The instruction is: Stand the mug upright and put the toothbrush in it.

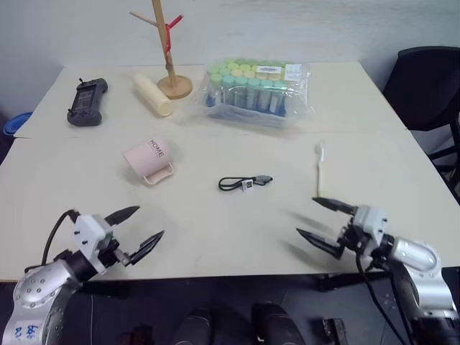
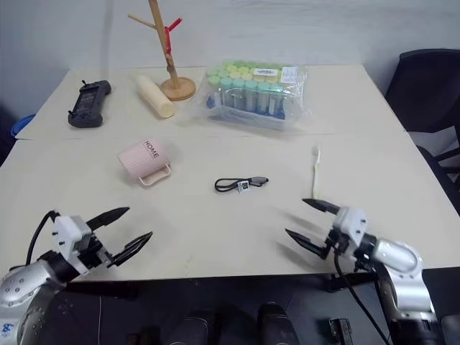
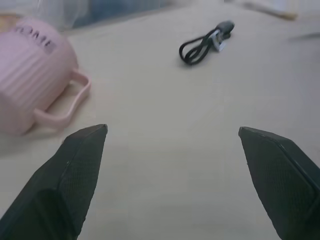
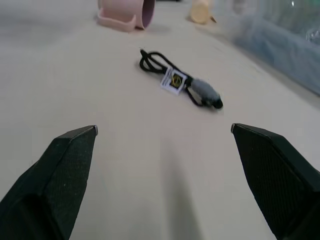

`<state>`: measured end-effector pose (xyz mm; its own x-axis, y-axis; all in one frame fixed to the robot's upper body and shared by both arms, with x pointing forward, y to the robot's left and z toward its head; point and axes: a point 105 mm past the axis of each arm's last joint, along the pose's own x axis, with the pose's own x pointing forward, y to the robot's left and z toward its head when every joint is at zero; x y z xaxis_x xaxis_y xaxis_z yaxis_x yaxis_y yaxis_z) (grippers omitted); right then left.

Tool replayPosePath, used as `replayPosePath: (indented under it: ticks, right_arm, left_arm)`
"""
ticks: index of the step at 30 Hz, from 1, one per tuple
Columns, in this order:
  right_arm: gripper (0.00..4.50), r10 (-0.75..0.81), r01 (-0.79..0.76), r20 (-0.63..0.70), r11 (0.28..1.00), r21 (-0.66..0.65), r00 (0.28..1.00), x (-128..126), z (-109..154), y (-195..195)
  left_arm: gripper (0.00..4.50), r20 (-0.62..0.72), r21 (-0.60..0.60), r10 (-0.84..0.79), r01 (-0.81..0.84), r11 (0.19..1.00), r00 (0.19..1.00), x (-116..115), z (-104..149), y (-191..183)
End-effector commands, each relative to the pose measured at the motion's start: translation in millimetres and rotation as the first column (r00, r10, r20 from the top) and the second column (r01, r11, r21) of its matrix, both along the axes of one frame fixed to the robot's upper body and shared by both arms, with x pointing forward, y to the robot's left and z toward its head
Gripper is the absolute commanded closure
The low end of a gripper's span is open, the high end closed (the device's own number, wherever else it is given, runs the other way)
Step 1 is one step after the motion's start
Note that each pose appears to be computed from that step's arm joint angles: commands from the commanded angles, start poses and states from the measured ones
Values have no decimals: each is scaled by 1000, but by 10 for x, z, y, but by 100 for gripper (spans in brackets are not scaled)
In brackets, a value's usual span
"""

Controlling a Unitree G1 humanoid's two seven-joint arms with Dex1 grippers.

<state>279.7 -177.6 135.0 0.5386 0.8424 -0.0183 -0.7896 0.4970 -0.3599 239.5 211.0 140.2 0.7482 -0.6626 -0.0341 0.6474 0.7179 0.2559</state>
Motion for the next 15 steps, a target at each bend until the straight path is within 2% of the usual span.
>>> replayPosePath:
  ticks: [1, 6, 8, 15]
  right_arm:
    - [0, 62, -62, 2, 996, -64, 998, 116, 191, 177]
    - [0, 98, -117, -109, 975, -190, 989, 463, 217, 451]
    - [0, 81, -107, -139, 977, -186, 987, 648, 258, 564]
    - [0, 23, -109, -235, 928, -357, 972, 1165, 106, 896]
  left_arm:
    - [4, 53, -6, -58, 58, 998, 997, 4, 214, -139]
    - [4, -32, -17, -123, 123, 992, 992, -59, 116, -229]
    - [4, -45, -17, -125, 124, 992, 991, -76, 93, -226]
    - [4, 3, 8, -99, 99, 995, 995, -80, 140, -212]
